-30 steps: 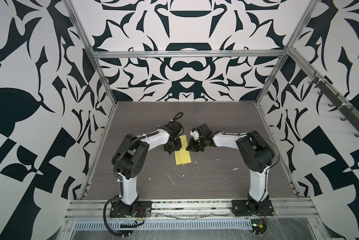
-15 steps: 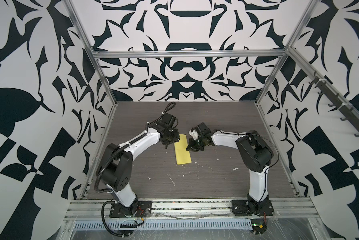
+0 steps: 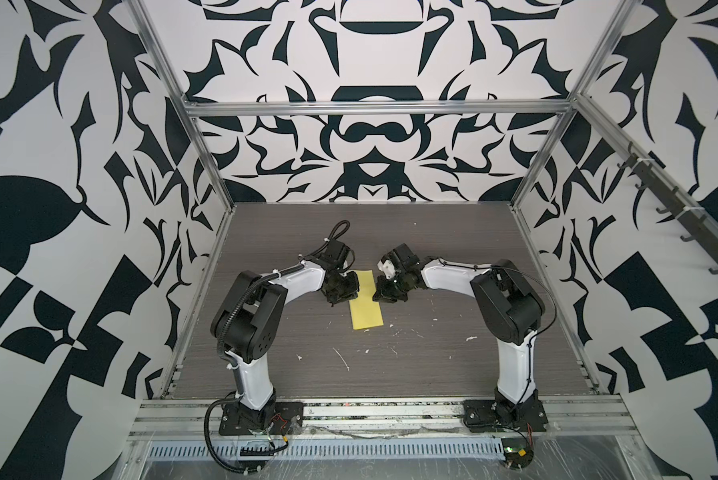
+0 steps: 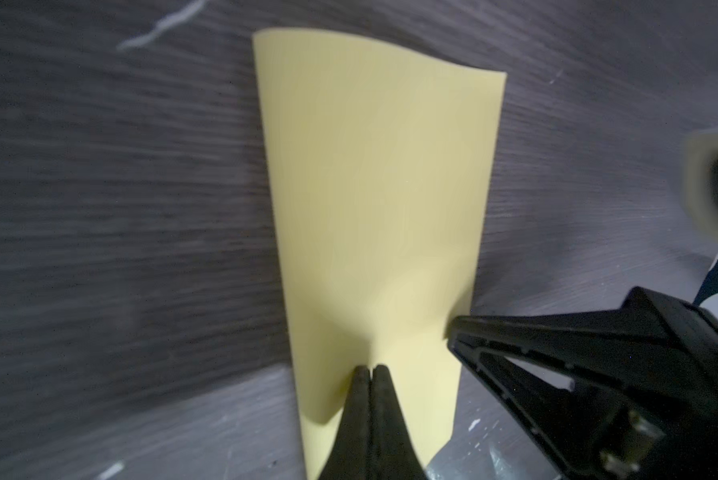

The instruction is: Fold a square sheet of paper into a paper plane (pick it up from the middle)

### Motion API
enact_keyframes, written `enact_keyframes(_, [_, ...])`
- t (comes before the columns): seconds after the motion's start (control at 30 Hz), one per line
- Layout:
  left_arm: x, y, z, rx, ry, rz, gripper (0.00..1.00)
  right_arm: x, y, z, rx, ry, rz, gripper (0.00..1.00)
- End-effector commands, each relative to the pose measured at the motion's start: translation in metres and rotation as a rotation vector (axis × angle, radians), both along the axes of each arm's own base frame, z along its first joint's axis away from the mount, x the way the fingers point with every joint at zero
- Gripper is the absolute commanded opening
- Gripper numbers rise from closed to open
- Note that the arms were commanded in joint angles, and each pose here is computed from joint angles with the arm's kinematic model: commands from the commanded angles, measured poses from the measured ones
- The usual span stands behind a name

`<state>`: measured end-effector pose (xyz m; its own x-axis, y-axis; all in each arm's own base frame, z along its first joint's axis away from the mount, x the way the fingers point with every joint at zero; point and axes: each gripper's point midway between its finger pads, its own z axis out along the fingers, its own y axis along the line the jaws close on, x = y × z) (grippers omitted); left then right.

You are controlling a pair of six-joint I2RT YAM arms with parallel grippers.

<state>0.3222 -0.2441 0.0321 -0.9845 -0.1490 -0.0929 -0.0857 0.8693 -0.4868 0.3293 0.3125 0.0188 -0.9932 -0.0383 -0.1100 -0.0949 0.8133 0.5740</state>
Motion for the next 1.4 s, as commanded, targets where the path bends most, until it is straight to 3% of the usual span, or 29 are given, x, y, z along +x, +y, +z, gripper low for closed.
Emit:
enact_keyframes(0.0, [-0.011,0.007,-0.016,0.012,0.037,-0.031,0.0,-0.026,-0.047,-0.054,-0.252,0.123,-0.039,0.0])
enact_keyframes(0.3, [-0.014,0.036,-0.033,0.073,0.04,-0.047,0.0,-0.031,-0.055,-0.064,-0.306,0.147,-0.044,0.0])
enact_keyframes(0.47, [-0.012,0.058,-0.015,0.129,0.002,-0.043,0.0,-0.03,-0.056,-0.063,-0.317,0.141,-0.044,0.0])
enact_keyframes(0.57, [-0.009,0.051,0.01,0.067,-0.046,-0.027,0.0,-0.03,-0.054,-0.062,-0.316,0.138,-0.039,0.0])
enact_keyframes(0.67, [-0.013,0.025,0.033,-0.086,-0.066,-0.002,0.0,-0.03,-0.053,-0.061,-0.314,0.137,-0.039,0.0])
enact_keyframes(0.87, [-0.025,0.003,0.033,-0.167,-0.042,0.019,0.0,-0.03,-0.054,-0.062,-0.316,0.141,-0.042,0.0])
enact_keyframes(1.07, [-0.031,0.002,0.004,-0.125,0.048,0.022,0.0,-0.033,-0.054,-0.063,-0.324,0.145,-0.033,0.0])
enact_keyframes(1.37, [-0.058,0.035,-0.026,0.049,0.141,0.02,0.0,-0.034,-0.055,-0.065,-0.328,0.151,-0.032,0.0])
